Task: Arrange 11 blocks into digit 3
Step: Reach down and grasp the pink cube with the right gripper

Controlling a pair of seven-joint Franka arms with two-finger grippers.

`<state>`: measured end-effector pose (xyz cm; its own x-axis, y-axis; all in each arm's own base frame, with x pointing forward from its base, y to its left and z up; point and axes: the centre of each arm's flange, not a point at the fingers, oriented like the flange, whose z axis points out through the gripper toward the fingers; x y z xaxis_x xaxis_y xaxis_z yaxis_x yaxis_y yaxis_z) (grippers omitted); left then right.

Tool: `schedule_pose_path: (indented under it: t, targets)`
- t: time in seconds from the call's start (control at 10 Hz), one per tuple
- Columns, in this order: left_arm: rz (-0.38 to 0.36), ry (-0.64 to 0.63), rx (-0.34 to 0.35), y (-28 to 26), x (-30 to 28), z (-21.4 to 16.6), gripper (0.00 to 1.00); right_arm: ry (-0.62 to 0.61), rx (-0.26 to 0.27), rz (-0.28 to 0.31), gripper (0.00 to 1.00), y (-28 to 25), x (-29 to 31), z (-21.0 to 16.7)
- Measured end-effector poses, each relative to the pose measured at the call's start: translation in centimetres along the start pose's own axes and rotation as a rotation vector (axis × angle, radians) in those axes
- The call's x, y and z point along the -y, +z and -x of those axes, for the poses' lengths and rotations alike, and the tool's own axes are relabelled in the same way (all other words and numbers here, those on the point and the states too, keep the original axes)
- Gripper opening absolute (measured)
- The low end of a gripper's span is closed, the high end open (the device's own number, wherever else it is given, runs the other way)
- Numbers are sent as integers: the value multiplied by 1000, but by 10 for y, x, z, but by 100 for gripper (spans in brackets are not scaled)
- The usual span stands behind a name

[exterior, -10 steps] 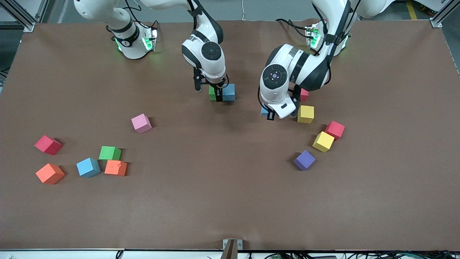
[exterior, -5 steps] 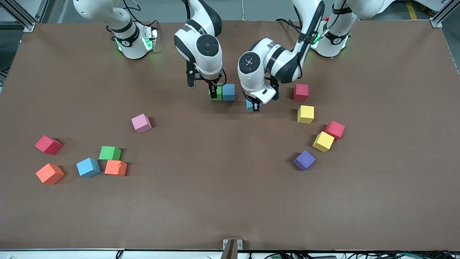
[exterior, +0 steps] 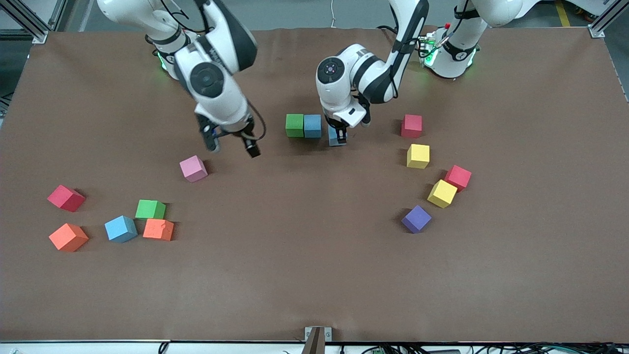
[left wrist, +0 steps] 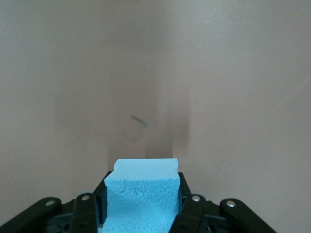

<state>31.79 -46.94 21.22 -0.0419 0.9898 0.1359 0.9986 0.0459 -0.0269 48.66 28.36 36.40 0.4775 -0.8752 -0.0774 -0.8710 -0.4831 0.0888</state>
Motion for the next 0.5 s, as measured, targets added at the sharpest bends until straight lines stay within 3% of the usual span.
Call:
schedule_pose_path:
  t: [0.1,0.3,0.5]
  targets:
    - [2,5,-7,7,13,2,53,-75,-8,-8,100,-2,0,-41]
    - [21,21,-2,15,34,3,53,-112,-13,-26,100,0,-7,-99]
    - [26,27,6,15,37,2,53,-214,-54,-75,100,16,-12,-117]
